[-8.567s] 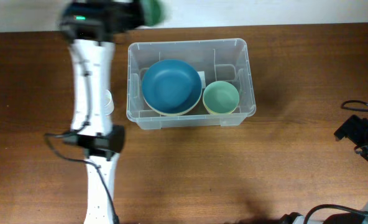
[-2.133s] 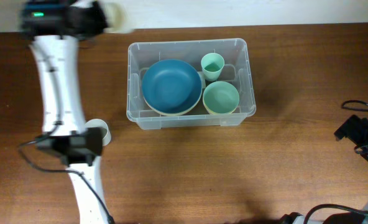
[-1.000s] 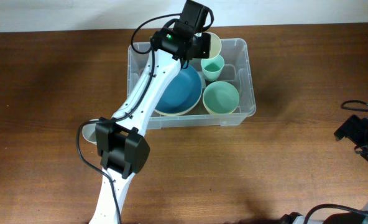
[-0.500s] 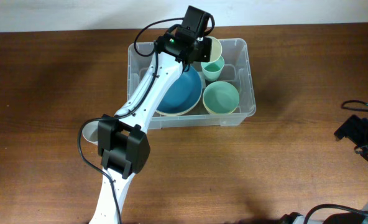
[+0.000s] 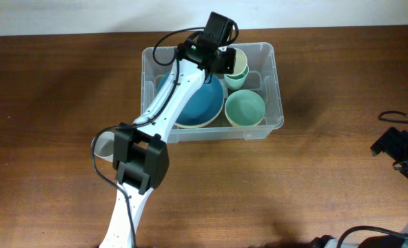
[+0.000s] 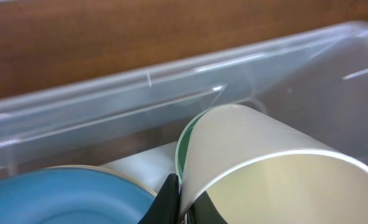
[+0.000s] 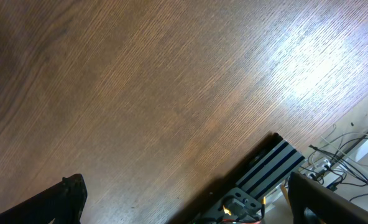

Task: Pack container
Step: 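Lower the cream cup into the pale green cup and release, then move the left gripper to the white cup at lower left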

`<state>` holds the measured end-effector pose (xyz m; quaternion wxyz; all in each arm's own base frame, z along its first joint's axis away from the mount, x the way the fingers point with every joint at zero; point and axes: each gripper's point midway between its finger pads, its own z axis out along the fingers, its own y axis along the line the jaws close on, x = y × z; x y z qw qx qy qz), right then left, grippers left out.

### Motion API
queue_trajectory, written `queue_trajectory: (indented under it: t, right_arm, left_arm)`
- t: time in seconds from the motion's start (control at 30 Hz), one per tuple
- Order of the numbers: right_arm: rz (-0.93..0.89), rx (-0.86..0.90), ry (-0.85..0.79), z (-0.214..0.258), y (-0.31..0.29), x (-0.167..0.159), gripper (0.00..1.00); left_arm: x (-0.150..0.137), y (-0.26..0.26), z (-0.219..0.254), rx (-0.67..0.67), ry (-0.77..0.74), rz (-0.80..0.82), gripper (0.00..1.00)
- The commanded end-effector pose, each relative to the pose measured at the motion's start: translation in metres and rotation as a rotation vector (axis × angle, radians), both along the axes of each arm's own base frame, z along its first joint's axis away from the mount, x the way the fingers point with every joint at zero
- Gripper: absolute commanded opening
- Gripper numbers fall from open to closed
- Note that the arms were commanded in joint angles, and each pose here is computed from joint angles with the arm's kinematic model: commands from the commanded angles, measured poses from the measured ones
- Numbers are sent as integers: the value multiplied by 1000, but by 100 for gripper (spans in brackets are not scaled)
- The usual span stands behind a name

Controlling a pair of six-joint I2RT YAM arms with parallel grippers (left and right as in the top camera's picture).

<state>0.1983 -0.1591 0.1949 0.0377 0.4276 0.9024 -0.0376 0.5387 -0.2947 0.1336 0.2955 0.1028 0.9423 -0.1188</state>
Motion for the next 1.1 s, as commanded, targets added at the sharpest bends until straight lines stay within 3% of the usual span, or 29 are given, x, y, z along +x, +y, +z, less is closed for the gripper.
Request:
queue_trajectory:
  t: [0.0, 0.17, 0.27, 0.33, 0.53, 0.83, 1.07]
  right_arm:
    - [-3, 5, 3, -1, 0, -1, 99]
    - [-3, 5, 3, -1, 0, -1, 99]
    - [-3, 5, 3, -1, 0, -1, 99]
    - [-3, 5, 3, -1, 0, -1, 99]
    - [-4, 5, 3, -1, 0, -1, 99]
    - [-4, 5, 2, -1, -1, -1, 99]
    - [-3, 5, 3, -1, 0, -1, 99]
  left_arm:
    - [-1, -2, -14, 6, 23, -22, 2]
    - [0, -3, -13, 3, 16, -22, 7]
    - [0, -3, -13, 3, 16, -22, 24]
    - [1, -3, -13, 2, 15, -22, 29]
    - [6, -6, -1, -15, -17, -23, 35]
    - [14, 2, 111, -83, -189, -24, 50]
    - [-9, 88, 200, -42, -254, 122, 53]
